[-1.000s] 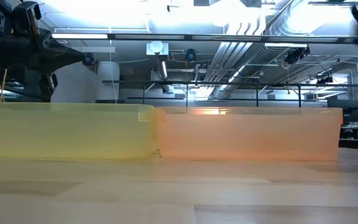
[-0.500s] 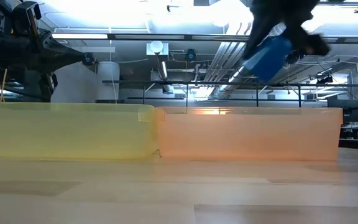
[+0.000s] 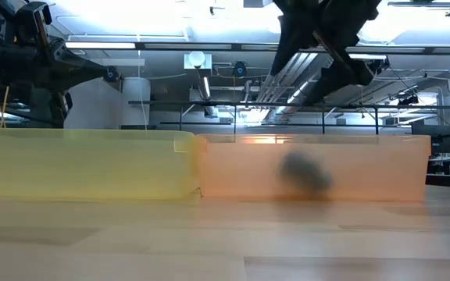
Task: Sort blocks by size
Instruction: Put the left large yellow game piece into the orange bin
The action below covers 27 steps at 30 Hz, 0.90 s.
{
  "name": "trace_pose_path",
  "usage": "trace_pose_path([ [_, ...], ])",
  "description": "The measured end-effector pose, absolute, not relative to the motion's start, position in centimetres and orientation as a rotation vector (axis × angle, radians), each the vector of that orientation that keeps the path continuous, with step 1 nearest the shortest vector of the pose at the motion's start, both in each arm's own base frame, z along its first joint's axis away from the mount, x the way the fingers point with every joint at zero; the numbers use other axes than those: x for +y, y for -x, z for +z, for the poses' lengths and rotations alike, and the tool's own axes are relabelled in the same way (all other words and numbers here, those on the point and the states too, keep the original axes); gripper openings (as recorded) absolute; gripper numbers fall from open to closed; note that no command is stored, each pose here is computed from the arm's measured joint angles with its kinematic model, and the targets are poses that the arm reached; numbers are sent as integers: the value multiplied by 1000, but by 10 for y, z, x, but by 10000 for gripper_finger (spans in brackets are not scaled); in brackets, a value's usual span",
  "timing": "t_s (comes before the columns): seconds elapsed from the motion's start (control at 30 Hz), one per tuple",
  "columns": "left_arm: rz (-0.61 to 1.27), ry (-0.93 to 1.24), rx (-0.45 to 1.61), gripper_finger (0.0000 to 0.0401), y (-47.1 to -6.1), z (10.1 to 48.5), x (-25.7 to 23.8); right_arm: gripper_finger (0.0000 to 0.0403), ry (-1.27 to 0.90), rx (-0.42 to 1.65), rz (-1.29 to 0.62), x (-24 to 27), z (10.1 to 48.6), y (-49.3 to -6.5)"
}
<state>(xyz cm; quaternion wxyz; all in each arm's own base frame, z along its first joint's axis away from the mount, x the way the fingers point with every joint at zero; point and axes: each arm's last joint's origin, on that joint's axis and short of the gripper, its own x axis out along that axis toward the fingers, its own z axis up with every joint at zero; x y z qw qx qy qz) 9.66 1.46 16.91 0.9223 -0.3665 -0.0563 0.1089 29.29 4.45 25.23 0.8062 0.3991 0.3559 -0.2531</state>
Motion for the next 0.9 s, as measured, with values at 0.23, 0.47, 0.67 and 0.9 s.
trace_pose_path([
  [0.23, 224, 753, -115, 0, -97, 169, 15, 348, -856, 750, -470, 52, 256, -295],
  [0.47, 223, 753, -116, 0, -97, 169, 15, 348, -851, 746, -420, 64, 257, -295],
  [0.67, 237, 759, -127, 0, -96, 169, 15, 348, -888, 730, -404, 71, 259, -294],
  [0.9, 252, 798, -212, 0, -96, 176, 16, 348, -941, 680, -464, 71, 259, -295],
])
